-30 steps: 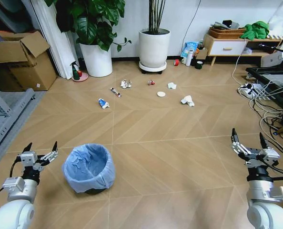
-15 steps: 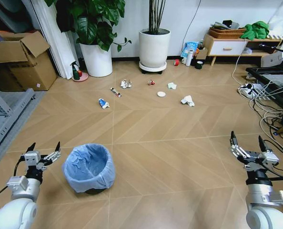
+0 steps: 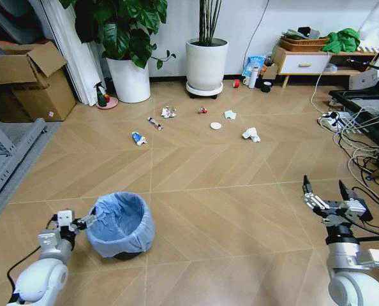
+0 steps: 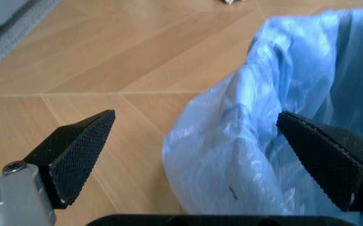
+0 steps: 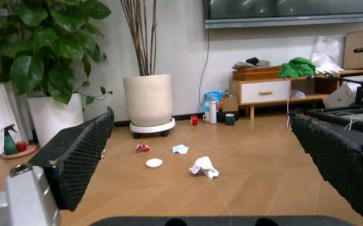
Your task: Pick up the trash bin and place the garbage on the floor into it.
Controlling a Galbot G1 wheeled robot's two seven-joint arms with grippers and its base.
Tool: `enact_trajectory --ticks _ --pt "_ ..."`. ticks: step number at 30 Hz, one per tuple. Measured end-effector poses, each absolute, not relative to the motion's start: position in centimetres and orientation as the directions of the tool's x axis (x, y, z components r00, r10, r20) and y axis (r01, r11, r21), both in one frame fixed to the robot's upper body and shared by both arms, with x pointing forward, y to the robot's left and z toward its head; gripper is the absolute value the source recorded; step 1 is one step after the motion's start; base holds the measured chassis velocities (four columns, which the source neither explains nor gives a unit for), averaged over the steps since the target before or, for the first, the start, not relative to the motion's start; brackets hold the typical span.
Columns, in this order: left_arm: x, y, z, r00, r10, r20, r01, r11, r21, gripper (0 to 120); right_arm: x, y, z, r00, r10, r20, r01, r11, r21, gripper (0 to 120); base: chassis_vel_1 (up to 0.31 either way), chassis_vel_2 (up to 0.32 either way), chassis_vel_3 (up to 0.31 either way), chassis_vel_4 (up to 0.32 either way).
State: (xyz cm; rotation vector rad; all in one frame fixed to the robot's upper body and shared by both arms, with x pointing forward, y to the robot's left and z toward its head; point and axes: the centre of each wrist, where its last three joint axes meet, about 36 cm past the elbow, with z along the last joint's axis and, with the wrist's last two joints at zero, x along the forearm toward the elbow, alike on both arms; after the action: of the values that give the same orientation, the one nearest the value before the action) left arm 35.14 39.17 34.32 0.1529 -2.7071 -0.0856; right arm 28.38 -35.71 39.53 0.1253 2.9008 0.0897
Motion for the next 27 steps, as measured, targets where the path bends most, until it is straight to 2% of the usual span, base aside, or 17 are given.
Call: enact_trajectory --ticks 6,9,11,13,15,17,19,21,23,27 --pt "35.0 39.7 33.7 -0.883 -0.119 0.453 -0.099 0.993 0.068 96 28.1 -35.7 39.2 -0.970 0.097 -0.222 0.082 0.994 0.074 100 0.000 0.000 0.000 0.000" --pt "35.3 39.4 34.3 -0.884 -0.105 0.455 -0.092 0.994 0.052 83 28.2 -35.7 39.1 -0.970 0.097 -0.221 0.083 0.994 0.074 100 0.000 0.000 0.000 0.000" --pt "35.4 39.3 34.4 -0.885 -0.099 0.455 -0.087 0.995 0.047 79 28.2 -35.7 39.1 -0.970 0.097 -0.221 0.083 0.994 0.074 100 0.000 0.000 0.000 0.000" --pt "35.5 39.1 34.6 -0.885 -0.077 0.460 -0.072 0.997 0.029 68 28.1 -35.7 39.1 -0.970 0.099 -0.221 0.085 0.994 0.073 100 0.000 0.000 0.000 0.000" --pt "35.5 39.1 34.7 -0.885 -0.071 0.460 -0.067 0.997 0.025 65 28.1 -35.8 39.1 -0.970 0.099 -0.221 0.085 0.994 0.073 100 0.000 0.000 0.000 0.000" --pt "35.3 39.0 34.9 -0.885 -0.044 0.464 -0.044 0.999 0.011 53 28.1 -35.8 39.1 -0.970 0.099 -0.222 0.085 0.994 0.071 100 0.000 0.000 0.000 0.000" --pt "35.2 38.9 35.0 -0.884 -0.037 0.466 -0.038 0.999 0.007 51 28.1 -35.8 39.1 -0.970 0.098 -0.222 0.085 0.994 0.070 100 0.000 0.000 0.000 0.000" --pt "34.9 38.7 35.2 -0.878 -0.006 0.478 -0.012 1.000 -0.011 39 28.1 -35.9 39.1 -0.970 0.097 -0.223 0.084 0.994 0.069 100 0.000 0.000 0.000 0.000" --pt "34.8 38.7 35.3 -0.876 0.002 0.481 -0.005 1.000 -0.014 36 28.1 -35.9 39.2 -0.970 0.097 -0.223 0.083 0.994 0.069 100 0.000 0.000 0.000 0.000" --pt "34.8 38.8 35.5 -0.874 0.016 0.485 0.007 1.000 -0.020 18 28.2 -35.9 39.2 -0.970 0.093 -0.225 0.080 0.995 0.067 100 0.000 0.000 0.000 0.000"
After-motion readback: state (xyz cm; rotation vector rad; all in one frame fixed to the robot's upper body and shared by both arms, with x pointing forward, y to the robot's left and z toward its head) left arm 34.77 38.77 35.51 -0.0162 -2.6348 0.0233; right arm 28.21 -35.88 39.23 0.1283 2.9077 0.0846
